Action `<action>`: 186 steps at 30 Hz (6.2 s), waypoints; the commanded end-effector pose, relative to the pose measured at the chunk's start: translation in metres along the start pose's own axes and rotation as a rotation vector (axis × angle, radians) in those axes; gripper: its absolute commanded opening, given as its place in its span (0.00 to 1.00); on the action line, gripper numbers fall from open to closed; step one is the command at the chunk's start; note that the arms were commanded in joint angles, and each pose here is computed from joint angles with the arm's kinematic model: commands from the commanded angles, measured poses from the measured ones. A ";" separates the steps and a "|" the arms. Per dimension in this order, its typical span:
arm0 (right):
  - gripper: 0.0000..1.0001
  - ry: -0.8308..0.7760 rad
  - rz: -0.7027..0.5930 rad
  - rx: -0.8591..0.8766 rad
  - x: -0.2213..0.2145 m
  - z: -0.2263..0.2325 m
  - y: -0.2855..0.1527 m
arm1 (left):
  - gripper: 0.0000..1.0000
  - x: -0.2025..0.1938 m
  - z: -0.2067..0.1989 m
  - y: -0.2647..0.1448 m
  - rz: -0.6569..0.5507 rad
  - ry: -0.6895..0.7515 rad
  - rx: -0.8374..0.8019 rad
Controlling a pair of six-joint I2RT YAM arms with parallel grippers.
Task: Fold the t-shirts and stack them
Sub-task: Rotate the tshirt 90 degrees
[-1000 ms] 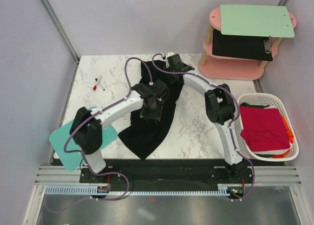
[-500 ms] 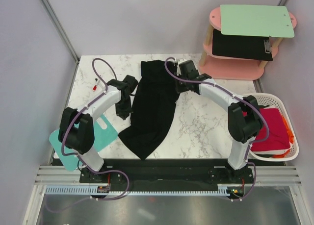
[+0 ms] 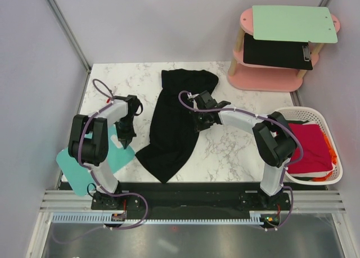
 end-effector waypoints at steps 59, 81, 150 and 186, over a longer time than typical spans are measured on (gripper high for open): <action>0.02 -0.071 0.079 -0.615 -0.025 -0.085 0.010 | 0.02 0.020 -0.086 -0.063 -0.353 0.187 -0.415; 0.33 -0.051 -0.193 -0.177 -0.011 -0.025 -0.081 | 0.40 -0.079 -0.170 -0.107 -0.450 0.338 -0.693; 0.47 -0.065 -0.344 0.092 0.104 0.041 -0.069 | 0.53 -0.166 -0.156 -0.099 -0.589 0.240 -0.544; 0.65 0.058 -0.298 -0.064 0.043 -0.035 -0.091 | 0.02 -0.175 -0.225 -0.127 -0.532 0.305 -0.938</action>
Point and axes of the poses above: each gripper's point midway between its finger pads, its own y axis out along the fingers, its own z axis along the line the jaws close on, x = y × z, the point moved 6 cm from there along -y, back along the fingers, and after that the axes turned 12 degrees about y, right-handed, at the moved point
